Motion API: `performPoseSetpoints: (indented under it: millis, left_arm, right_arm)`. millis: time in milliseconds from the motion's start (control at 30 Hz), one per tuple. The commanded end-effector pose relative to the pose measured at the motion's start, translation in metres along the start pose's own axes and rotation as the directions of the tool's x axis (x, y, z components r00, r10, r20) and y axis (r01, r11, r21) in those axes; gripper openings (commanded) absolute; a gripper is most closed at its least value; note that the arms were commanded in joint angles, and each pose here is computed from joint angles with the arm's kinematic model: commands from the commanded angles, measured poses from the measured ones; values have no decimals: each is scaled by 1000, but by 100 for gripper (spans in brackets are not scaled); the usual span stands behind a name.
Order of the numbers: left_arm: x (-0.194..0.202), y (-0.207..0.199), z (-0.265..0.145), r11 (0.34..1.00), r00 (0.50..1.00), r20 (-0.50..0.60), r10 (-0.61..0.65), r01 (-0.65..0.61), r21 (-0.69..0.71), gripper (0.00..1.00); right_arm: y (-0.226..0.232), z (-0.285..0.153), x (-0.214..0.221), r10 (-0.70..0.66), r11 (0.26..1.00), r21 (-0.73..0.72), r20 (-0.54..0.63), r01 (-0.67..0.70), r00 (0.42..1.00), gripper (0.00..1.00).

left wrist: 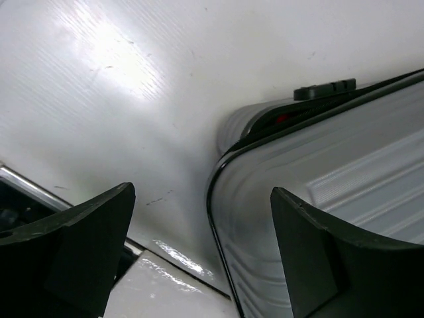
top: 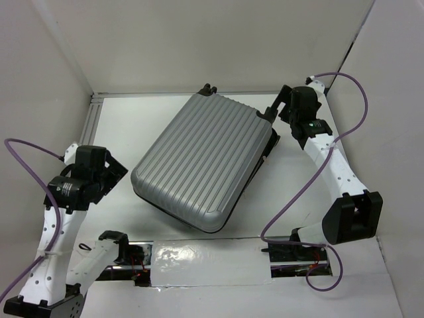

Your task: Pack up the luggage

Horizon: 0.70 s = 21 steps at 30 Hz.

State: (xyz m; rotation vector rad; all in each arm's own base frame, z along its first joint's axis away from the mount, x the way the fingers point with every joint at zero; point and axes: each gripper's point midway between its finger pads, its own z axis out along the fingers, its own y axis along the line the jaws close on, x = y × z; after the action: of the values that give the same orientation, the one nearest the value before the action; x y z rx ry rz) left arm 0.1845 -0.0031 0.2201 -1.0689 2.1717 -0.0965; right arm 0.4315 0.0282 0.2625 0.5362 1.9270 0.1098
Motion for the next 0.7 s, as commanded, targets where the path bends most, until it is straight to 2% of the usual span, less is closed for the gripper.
performPoseSetpoints:
  millis: [0, 33, 100, 133, 200, 233, 267, 300, 333, 367, 400, 533, 667]
  left_arm:
    - [-15, 20, -21, 997, 998, 60, 24, -19, -78, 96]
    - [-16, 21, -24, 997, 998, 60, 24, -19, -78, 94]
    - [-13, 21, -31, 999, 998, 49, 27, -24, -46, 79]
    - [-10, 19, -34, 999, 999, 35, 34, -33, -21, 65]
    - [9, 18, -37, 997, 998, -38, 59, -57, 46, 54]
    - [18, 20, -38, 995, 995, -71, 77, -72, 62, 41]
    - [26, 21, -40, 991, 991, -89, 99, -90, 94, 34]
    - [43, 24, -37, 978, 972, -150, 183, -165, 129, 24]
    - [50, 29, -35, 975, 961, -181, 207, -186, 125, 9]
    - [56, 32, -33, 975, 956, -206, 211, -190, 119, 0]
    - [71, 34, -30, 957, 922, -266, 281, -246, 157, 0]
    - [98, 20, -13, 924, 876, -334, 348, -260, 281, 0]
    - [95, -8, -6, 890, 893, -281, 352, -227, 396, 0]
  right_arm:
    - [7, -7, -25, 19, 999, -31, 80, -16, 997, 99]
    - [7, -7, -25, 19, 999, -31, 80, -16, 997, 99]
    - [7, -10, -27, 22, 999, -35, 88, -19, 996, 99]
    - [7, -10, -27, 22, 999, -35, 88, -19, 996, 99]
    - [6, -11, -30, 21, 999, -26, 90, -19, 996, 99]
    - [4, -8, -25, 15, 1000, -16, 73, -13, 997, 99]
    - [4, -8, -24, 5, 1000, -16, 73, -4, 997, 99]
    - [3, -8, -25, 5, 1000, -8, 77, -5, 997, 99]
    - [3, -8, -25, 5, 1000, -7, 77, -5, 997, 99]
    - [-1, -8, -24, 2, 1000, 9, 76, -3, 997, 99]
    - [-4, -8, -26, 2, 1000, 25, 84, -4, 996, 99]
    - [-8, -6, -27, -10, 999, 52, 87, 6, 996, 99]
    - [-9, 3, -23, -23, 998, 52, 65, 19, 998, 99]
